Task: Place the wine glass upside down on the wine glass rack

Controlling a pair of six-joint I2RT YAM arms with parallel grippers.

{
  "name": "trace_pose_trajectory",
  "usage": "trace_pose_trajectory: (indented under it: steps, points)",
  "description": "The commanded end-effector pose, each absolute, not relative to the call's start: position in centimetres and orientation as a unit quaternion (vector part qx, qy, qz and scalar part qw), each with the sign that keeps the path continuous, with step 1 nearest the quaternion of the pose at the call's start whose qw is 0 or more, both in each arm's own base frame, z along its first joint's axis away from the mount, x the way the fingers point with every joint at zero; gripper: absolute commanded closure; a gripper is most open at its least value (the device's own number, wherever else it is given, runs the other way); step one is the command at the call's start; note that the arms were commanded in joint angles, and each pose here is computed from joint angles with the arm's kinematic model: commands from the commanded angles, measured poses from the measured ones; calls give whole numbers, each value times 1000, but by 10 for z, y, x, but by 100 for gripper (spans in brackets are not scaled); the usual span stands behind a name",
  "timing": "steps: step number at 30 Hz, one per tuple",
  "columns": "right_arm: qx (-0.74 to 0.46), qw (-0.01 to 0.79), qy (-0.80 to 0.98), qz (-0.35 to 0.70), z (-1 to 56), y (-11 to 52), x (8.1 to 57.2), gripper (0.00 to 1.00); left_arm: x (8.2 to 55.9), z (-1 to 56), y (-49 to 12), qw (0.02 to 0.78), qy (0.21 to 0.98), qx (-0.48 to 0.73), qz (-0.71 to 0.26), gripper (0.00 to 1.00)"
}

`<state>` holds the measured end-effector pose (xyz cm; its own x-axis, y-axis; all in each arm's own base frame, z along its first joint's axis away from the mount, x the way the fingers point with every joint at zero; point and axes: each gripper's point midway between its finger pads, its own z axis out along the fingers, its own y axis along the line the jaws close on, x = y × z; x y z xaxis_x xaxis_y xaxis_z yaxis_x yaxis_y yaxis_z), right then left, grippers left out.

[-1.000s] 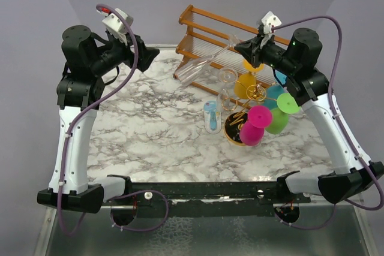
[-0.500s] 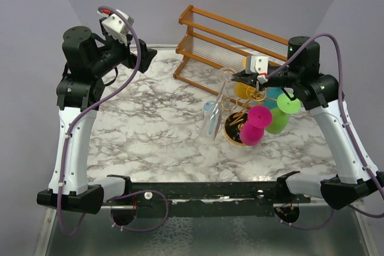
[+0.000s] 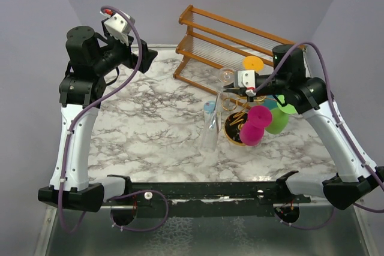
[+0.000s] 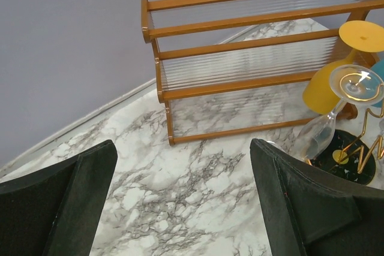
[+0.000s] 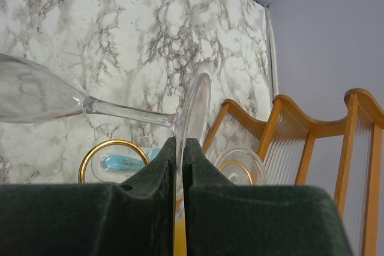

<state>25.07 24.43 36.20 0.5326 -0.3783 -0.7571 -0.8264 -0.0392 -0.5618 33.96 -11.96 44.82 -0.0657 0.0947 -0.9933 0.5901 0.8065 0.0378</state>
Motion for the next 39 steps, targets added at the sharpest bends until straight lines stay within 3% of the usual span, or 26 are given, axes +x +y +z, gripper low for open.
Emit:
trace_pose_trajectory:
  steps: [1, 39]
  points:
    - [-687, 552, 438, 178, 366, 247, 252, 99, 342, 455, -121, 648, 692, 246, -200, 4]
    - [-693, 549, 467, -8, 367, 206, 271, 99, 343, 454, -123, 646, 690, 253, -205, 4]
